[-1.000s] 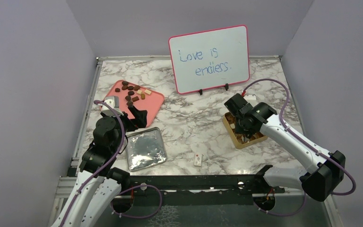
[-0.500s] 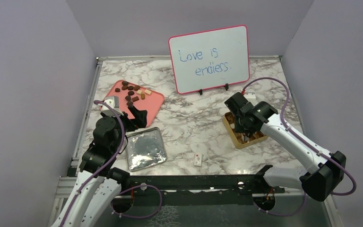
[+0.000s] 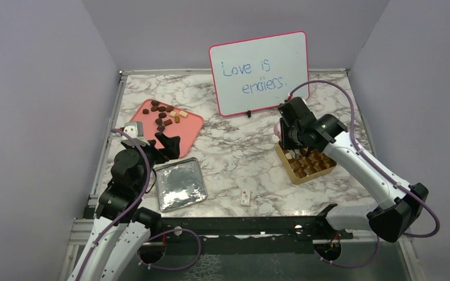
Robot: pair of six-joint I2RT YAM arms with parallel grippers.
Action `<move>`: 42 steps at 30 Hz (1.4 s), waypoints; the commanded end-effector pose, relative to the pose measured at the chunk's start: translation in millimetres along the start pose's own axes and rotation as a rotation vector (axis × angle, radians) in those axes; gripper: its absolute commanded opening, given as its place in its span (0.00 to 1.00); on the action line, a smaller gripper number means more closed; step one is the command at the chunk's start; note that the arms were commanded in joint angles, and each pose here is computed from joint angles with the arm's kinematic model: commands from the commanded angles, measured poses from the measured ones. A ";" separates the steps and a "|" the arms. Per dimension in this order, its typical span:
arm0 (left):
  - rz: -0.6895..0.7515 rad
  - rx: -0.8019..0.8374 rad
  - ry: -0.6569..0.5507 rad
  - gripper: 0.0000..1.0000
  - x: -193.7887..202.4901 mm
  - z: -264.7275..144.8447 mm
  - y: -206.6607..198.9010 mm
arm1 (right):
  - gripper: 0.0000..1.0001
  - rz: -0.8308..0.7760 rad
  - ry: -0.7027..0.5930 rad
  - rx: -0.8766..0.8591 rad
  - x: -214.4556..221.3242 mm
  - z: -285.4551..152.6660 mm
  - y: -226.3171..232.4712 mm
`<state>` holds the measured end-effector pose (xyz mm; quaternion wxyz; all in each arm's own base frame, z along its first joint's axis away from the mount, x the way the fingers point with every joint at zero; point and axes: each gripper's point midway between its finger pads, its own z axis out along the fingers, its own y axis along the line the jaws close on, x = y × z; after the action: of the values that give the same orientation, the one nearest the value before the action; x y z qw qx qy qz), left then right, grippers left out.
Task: Pack the chocolate
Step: Pick up the fake chocolate from the plate.
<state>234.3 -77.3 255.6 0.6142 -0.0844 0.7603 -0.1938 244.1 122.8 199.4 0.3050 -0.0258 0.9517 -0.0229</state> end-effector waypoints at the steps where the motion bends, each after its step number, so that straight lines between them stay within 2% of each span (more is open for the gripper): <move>1: -0.003 -0.017 -0.080 0.99 -18.5 -7.4 2.7 | 0.36 -0.109 -0.091 -0.262 -36.2 -3.5 52.7; 9: -0.026 -0.058 -0.176 0.99 -35.6 -21.1 12.4 | 0.37 -0.214 -0.236 -0.473 -74.0 1.1 112.0; 24: -0.035 -0.075 -0.220 0.99 -44.0 -28.6 16.7 | 0.37 -0.432 -0.320 -0.641 -97.1 50.8 243.1; 31: -0.038 -0.075 -0.230 0.99 -45.7 -30.7 16.9 | 0.37 -0.515 -0.345 -0.636 -111.0 81.9 290.6; 42: -0.045 -0.064 -0.230 0.99 -45.7 -32.0 15.2 | 0.38 -0.589 -0.355 -0.565 -120.3 130.6 316.0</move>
<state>216.7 -44.6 289.1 0.6793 -0.1357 0.7000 -0.1735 391.4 429.9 140.2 0.4005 -0.3711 0.8207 0.1685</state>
